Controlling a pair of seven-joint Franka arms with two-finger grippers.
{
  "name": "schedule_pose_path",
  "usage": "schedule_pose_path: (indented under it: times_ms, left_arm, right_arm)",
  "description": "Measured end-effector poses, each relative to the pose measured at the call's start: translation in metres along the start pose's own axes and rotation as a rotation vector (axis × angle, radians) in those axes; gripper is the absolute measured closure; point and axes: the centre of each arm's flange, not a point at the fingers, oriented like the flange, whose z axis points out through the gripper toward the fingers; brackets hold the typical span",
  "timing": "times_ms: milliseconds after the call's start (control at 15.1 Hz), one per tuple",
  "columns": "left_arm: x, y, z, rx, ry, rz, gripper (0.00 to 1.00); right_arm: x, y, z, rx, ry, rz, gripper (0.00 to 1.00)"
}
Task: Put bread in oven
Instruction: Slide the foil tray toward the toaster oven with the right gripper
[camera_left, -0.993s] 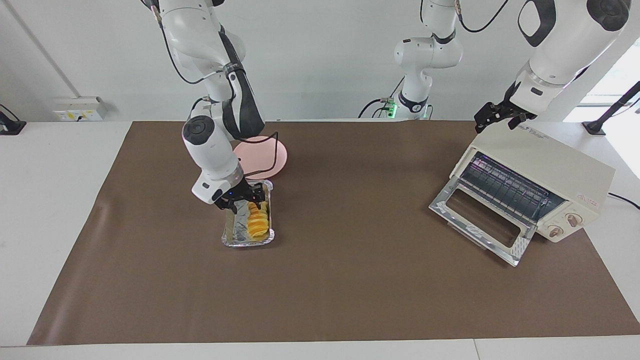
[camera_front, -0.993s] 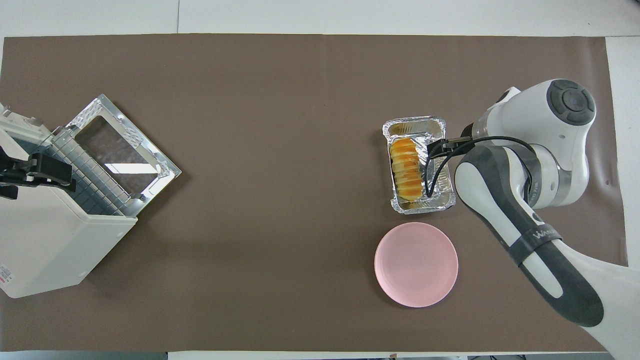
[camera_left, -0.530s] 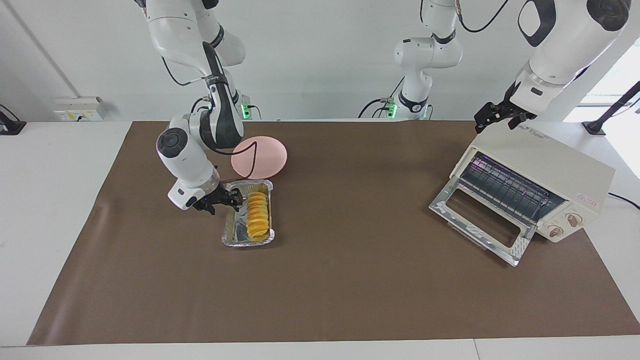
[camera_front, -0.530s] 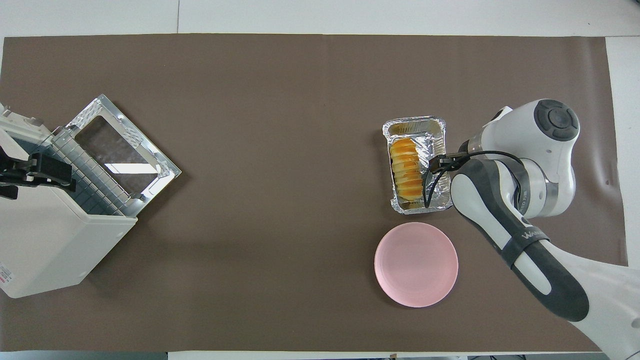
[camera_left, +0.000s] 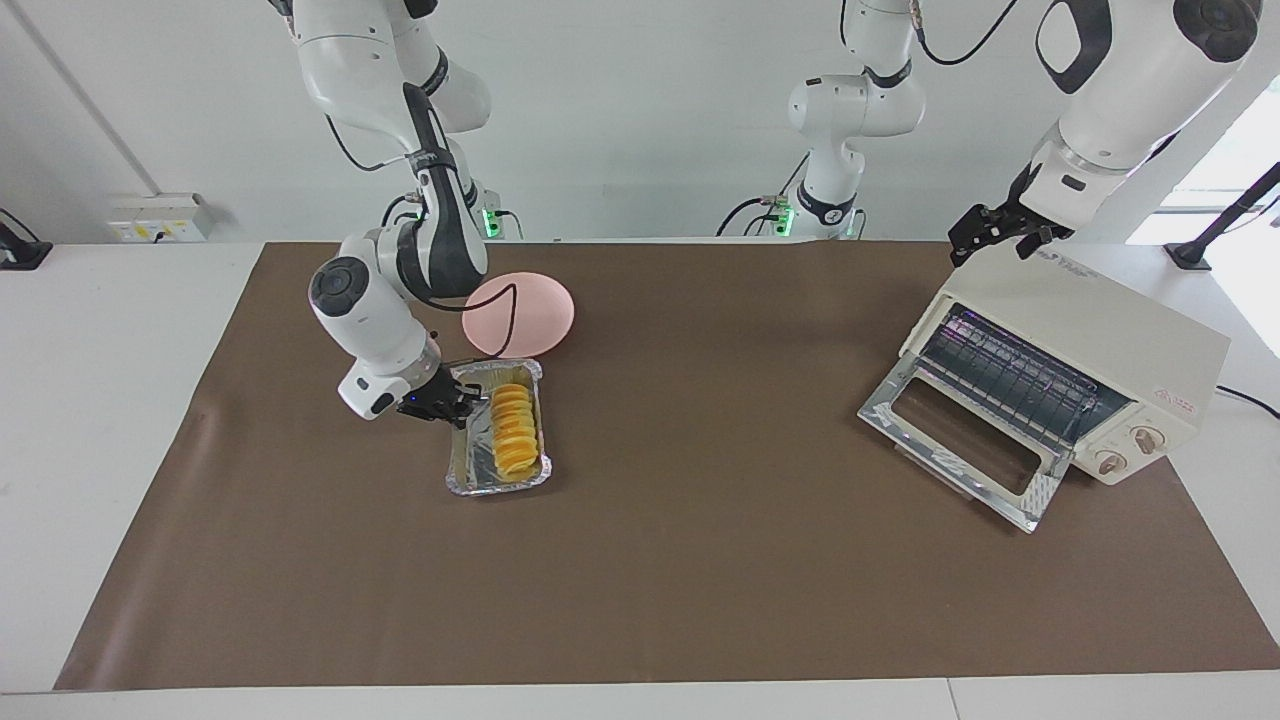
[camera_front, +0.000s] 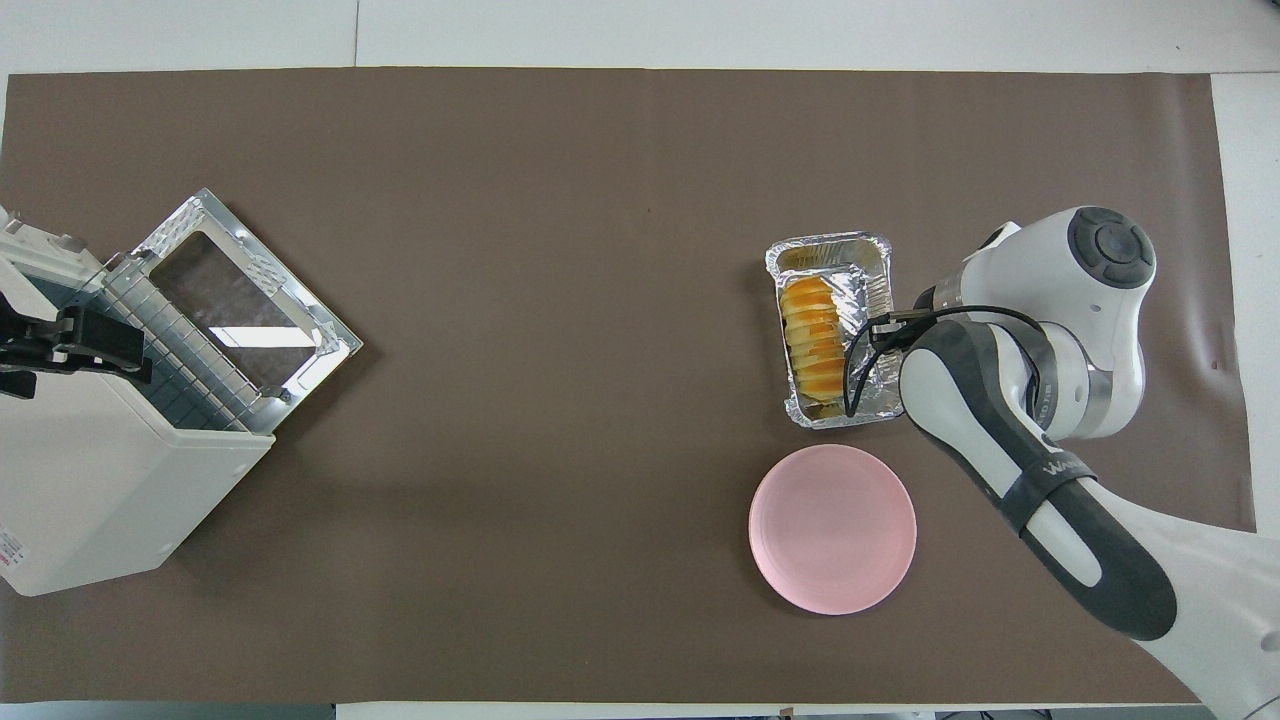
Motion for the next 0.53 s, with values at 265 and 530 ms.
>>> schedule_pose_path:
  times_ms: [265, 530]
  left_arm:
    - [0.000, 0.000, 0.000, 0.000, 0.000, 0.000, 0.00]
    - [0.000, 0.000, 0.000, 0.000, 0.000, 0.000, 0.00]
  right_arm:
    - [0.016, -0.051, -0.042, 0.025, 0.038, -0.041, 0.98]
    - [0.008, -0.178, -0.080, 0.083, 0.084, 0.015, 0.98]
